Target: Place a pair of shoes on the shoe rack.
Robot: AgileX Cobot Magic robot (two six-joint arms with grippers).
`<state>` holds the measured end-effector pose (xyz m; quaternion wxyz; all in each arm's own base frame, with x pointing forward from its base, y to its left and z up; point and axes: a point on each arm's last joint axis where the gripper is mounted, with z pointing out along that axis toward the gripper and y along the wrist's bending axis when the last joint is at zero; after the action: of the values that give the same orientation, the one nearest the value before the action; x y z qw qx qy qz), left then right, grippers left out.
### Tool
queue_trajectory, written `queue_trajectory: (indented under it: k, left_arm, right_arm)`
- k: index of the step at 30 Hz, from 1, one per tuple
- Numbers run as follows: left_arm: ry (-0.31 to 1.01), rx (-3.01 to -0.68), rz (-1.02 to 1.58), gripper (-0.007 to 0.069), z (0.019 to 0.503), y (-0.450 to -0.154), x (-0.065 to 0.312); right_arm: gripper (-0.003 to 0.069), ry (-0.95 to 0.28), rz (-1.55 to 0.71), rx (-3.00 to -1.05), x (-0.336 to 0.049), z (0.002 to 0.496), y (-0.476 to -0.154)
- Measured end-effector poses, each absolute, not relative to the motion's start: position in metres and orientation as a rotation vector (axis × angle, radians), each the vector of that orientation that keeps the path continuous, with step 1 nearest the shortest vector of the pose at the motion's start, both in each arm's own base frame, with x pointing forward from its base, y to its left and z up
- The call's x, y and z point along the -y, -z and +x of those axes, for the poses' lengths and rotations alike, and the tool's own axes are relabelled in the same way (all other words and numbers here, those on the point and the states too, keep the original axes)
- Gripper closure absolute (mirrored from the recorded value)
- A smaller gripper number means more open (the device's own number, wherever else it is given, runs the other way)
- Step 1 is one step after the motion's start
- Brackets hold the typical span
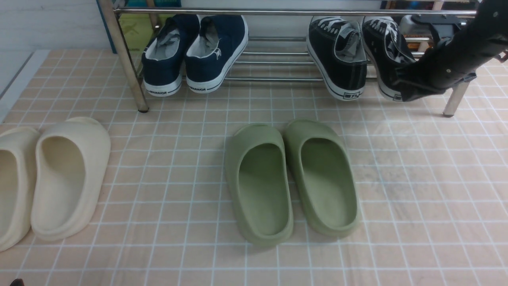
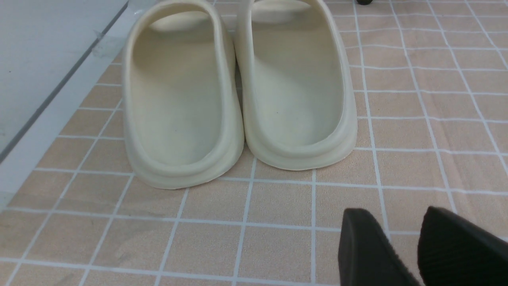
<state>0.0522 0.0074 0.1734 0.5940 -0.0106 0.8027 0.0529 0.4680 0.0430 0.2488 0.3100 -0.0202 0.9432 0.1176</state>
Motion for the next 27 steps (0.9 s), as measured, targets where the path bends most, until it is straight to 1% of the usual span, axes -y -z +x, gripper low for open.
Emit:
queue_trajectory:
  k: [2, 8, 10, 11, 12, 15, 16, 18, 22, 23, 27]
  left_arm:
    - [-0.123, -1.865, -0.025, 0.0386, 0.052, -0.173, -0.007]
    - [-0.125, -1.865, -0.023, 0.0386, 0.052, -0.173, -0.007]
    - [-0.125, -1.865, -0.023, 0.0386, 0.052, -0.173, -0.007]
    - [-0.125, -1.865, -0.023, 0.0386, 0.052, -0.173, -0.007]
    - [-0.125, -1.865, -0.023, 0.0386, 0.052, -0.173, -0.007]
    - [-0.125, -1.865, -0.023, 0.0386, 0.052, -0.173, -0.007]
    - [-0.125, -1.865, -0.023, 0.0386, 0.052, -0.173, -0.007]
    - [-0.126, -1.865, -0.023, 0.0386, 0.052, -0.173, -0.008]
    - [-0.126, -1.865, -0.023, 0.0386, 0.052, -0.173, -0.008]
    - [-0.126, -1.865, -0.023, 0.0386, 0.052, -0.173, -0.008]
    - [-0.135, -1.865, -0.017, 0.0386, 0.052, -0.173, -0.008]
  right_arm:
    - [0.0676, -0.323, -0.036, -2.462, -0.044, 0.47, -0.25]
    - [0.0676, -0.329, -0.034, -2.472, -0.044, 0.47, -0.248]
    - [0.0674, -0.332, -0.06, -2.483, -0.045, 0.465, -0.257]
    - [0.0673, -0.329, -0.089, -2.491, -0.045, 0.459, -0.267]
    - [0.0673, -0.33, -0.093, -2.491, -0.045, 0.458, -0.268]
    - [0.0673, -0.296, -0.173, -2.474, -0.043, 0.434, -0.309]
    - [0.0673, -0.292, -0.18, -2.468, -0.043, 0.431, -0.315]
    - [0.0671, -0.265, -0.212, -2.408, -0.041, 0.408, -0.35]
    - [0.067, -0.24, -0.212, -2.275, -0.037, 0.352, -0.396]
    - [0.067, -0.237, -0.21, -2.255, -0.036, 0.342, -0.401]
    - [0.0667, -0.214, -0.186, -2.117, -0.031, 0.267, -0.418]
